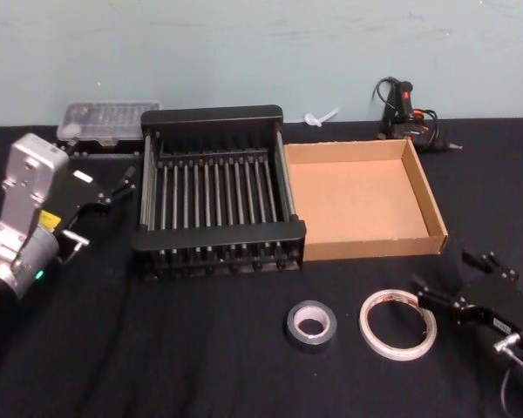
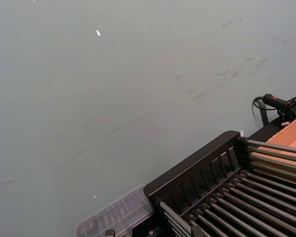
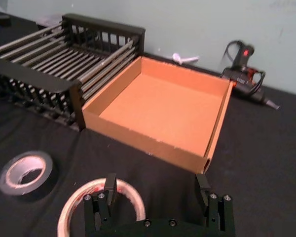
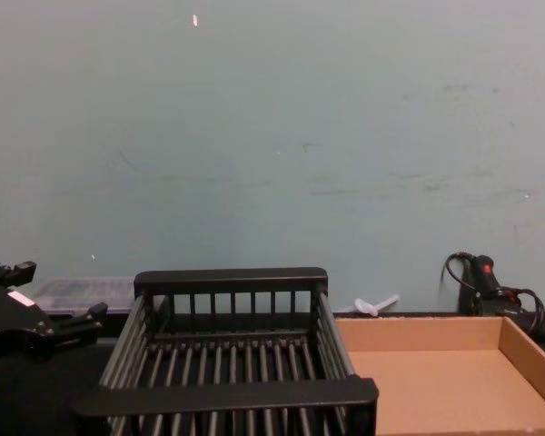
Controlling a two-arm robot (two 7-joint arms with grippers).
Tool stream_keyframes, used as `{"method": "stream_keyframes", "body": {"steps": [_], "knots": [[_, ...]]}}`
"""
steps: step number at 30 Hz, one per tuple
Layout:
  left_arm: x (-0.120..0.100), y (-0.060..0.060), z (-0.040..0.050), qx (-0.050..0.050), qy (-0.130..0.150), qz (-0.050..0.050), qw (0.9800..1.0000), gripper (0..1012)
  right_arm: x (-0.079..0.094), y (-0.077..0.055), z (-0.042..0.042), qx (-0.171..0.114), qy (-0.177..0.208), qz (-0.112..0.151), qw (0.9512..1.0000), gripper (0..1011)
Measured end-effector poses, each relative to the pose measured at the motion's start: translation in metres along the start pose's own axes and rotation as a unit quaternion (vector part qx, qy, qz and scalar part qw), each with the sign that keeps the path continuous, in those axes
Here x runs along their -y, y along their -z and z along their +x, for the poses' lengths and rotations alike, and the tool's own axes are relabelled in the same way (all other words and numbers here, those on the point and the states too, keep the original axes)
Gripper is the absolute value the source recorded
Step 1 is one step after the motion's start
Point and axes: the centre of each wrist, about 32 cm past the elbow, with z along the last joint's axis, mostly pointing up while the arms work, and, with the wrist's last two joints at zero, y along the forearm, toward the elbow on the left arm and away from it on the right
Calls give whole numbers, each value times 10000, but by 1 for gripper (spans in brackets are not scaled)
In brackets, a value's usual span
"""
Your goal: Pick up the white tape and place it into the black box , Pick up the silver tape and place it into the brown box.
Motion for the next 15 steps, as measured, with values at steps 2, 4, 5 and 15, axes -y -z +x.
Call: {"method": "stream_keyframes", "body": {"steps": [2, 4, 5, 15], "knots": [[0, 0, 0, 0, 0, 0, 10000, 1001, 20, -5, -3, -46, -48, -101, 9999, 1002], [0, 0, 0, 0, 0, 0, 10000, 1001, 37, -4, -9, -74, -90, -206, 9997, 1002], [0, 0, 0, 0, 0, 0, 10000, 1001, 42, -3, -9, -86, -106, -241, 9996, 1002], [0, 0, 0, 0, 0, 0, 10000, 1001, 63, 12, -41, -205, -203, -681, 9973, 1002]]}}
